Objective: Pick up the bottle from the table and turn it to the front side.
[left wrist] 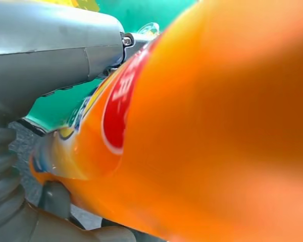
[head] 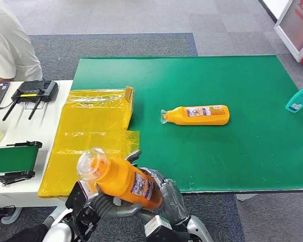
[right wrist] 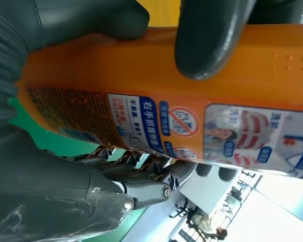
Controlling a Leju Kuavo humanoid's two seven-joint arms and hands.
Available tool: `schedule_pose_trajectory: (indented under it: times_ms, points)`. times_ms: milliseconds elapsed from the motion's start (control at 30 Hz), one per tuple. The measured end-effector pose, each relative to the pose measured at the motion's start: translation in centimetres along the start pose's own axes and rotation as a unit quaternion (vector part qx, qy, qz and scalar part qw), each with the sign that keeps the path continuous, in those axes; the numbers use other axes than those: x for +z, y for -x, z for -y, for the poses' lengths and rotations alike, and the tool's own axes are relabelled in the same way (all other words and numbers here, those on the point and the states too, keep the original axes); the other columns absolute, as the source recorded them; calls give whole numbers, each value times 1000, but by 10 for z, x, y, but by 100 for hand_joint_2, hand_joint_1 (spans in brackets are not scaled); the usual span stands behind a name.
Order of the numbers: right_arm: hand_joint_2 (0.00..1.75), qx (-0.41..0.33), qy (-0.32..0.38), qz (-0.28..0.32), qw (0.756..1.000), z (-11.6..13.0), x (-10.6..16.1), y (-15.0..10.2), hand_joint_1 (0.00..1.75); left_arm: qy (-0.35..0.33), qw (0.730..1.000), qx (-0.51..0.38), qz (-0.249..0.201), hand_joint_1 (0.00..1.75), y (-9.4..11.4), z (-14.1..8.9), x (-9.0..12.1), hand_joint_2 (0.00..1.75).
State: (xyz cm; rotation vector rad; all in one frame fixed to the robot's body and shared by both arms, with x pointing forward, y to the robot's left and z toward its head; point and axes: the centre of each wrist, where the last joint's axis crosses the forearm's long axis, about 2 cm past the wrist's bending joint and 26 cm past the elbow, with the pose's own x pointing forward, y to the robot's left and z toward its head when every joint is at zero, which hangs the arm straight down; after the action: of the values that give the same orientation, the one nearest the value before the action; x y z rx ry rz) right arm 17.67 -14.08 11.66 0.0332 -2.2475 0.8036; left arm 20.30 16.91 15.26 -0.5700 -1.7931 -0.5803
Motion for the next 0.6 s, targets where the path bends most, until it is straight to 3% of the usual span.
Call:
schedule_pose_trajectory:
  times_ms: [600]
  points:
    - [175,-25,-24,-47,998,-13,13,12,175,19,1000,8,22,0,-3,2,-6,175]
